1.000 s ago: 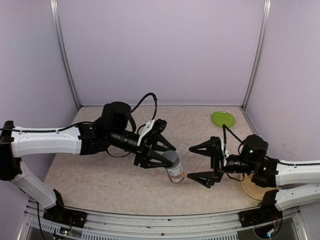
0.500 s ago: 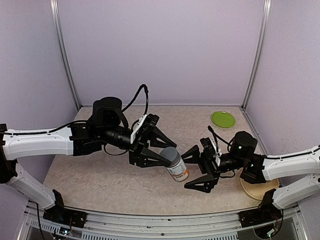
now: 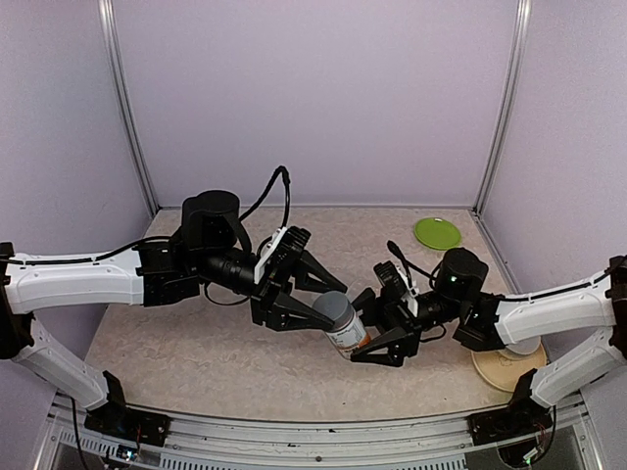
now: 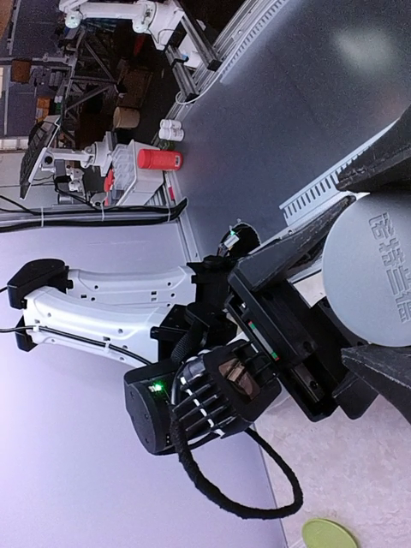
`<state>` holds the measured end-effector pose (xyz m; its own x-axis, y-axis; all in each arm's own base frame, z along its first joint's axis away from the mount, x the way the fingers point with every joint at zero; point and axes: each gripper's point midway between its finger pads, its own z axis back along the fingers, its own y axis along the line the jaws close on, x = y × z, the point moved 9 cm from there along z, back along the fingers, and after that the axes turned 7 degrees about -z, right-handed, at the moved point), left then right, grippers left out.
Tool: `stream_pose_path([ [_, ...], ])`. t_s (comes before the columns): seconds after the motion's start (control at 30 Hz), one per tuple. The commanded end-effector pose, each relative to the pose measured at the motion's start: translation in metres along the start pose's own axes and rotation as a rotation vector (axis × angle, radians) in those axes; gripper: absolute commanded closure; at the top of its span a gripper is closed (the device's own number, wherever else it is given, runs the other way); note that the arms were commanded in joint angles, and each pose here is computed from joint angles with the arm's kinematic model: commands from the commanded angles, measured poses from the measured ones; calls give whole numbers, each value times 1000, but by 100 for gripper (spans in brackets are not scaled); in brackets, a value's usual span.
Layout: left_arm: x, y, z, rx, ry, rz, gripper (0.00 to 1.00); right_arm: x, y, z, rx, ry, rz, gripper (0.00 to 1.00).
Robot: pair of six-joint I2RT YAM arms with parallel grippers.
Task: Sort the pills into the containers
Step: Pass from the left arm to the right
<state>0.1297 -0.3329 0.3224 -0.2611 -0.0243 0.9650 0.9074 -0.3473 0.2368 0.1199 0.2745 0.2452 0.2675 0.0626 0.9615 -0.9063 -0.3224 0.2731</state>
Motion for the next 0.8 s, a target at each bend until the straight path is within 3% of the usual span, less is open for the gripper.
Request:
stream_pose_path([
  [0.0, 16, 3, 1, 11, -45, -71, 73, 8, -1, -4, 64, 4, -3, 29],
  [0.37, 14, 5, 0, 35, -30, -58, 73, 8, -5, -6, 39, 31, -2, 66],
  [0.77, -9, 28, -8, 259, 38, 162, 72, 16, -16, 14, -358, -22, 112, 70],
])
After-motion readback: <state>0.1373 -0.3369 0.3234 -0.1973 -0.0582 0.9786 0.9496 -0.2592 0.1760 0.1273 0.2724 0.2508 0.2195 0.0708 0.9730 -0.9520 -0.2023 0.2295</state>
